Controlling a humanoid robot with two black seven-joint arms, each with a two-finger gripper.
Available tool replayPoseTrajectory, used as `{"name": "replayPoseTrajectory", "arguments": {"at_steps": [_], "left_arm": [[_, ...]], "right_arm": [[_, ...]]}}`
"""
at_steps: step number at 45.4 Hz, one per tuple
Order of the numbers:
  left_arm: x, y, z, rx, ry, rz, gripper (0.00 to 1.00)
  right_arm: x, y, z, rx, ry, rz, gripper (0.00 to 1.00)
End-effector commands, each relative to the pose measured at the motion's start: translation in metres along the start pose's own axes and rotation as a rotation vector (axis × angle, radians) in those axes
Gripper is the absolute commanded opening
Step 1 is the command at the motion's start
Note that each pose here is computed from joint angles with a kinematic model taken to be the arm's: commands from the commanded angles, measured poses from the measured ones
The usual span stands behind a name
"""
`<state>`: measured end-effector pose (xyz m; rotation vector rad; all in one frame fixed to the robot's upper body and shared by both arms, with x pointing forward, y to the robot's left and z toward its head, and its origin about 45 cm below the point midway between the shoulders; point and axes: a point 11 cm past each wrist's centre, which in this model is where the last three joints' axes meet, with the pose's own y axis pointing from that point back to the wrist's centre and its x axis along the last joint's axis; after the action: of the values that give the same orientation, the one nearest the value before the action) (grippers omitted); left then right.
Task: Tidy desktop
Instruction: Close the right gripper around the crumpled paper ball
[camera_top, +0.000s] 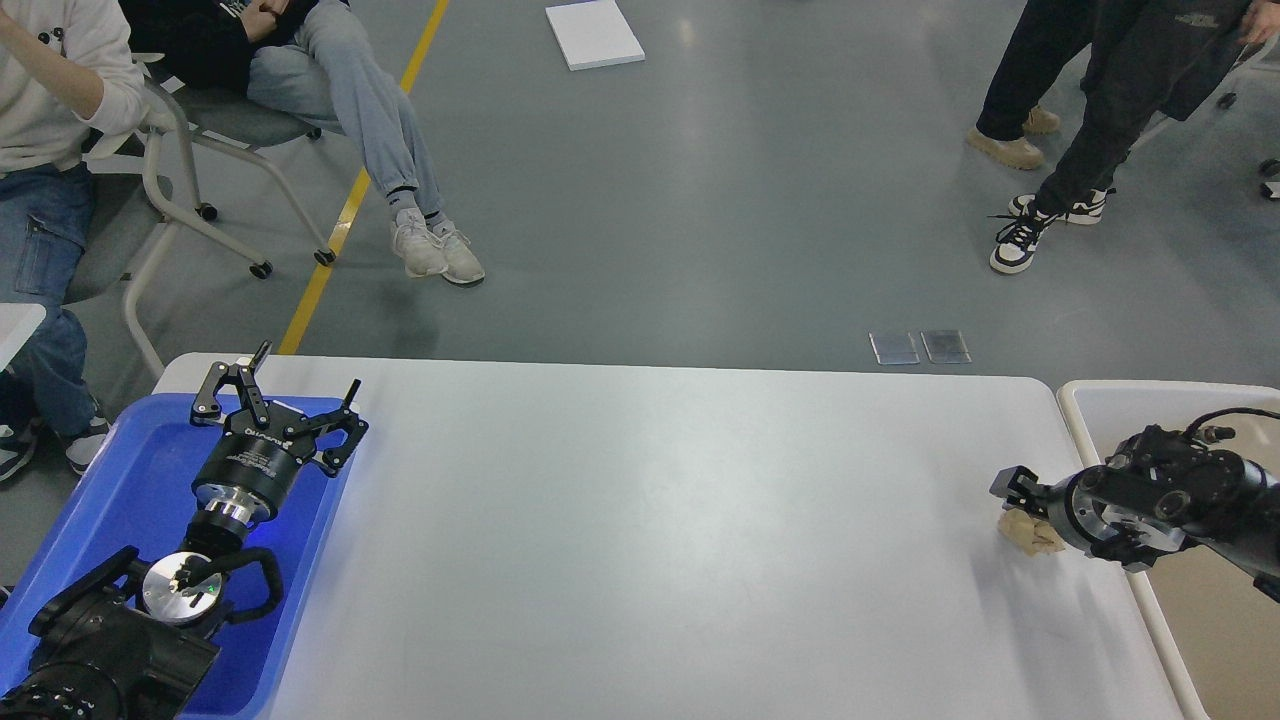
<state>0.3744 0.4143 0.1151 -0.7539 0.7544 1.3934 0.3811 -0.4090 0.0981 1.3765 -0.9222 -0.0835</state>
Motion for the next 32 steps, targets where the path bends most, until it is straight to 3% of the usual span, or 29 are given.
{"name": "replayPoseTrajectory", "arguments": {"at_steps": [1,25,32], "left_arm": [[0.0000,0.0000,-0.0001,0.001,0.000,0.000,1.00],[0.0000,0.0000,0.0001,-0.001,0.000,0.000,1.00],[0.0000,0.0000,-0.0001,0.001,0.000,0.000,1.00]], "right_arm": [[-0.0094,-0.0055,-0.0106,0.025,-0.047,0.002,1.00],[-0.0070,-0.0134,-0.0062,0.001,-0.048,0.076,0.99],[-0.0118,-0.0153,-0.0049,-0.003,-0.045,0.071,0.92]]}}
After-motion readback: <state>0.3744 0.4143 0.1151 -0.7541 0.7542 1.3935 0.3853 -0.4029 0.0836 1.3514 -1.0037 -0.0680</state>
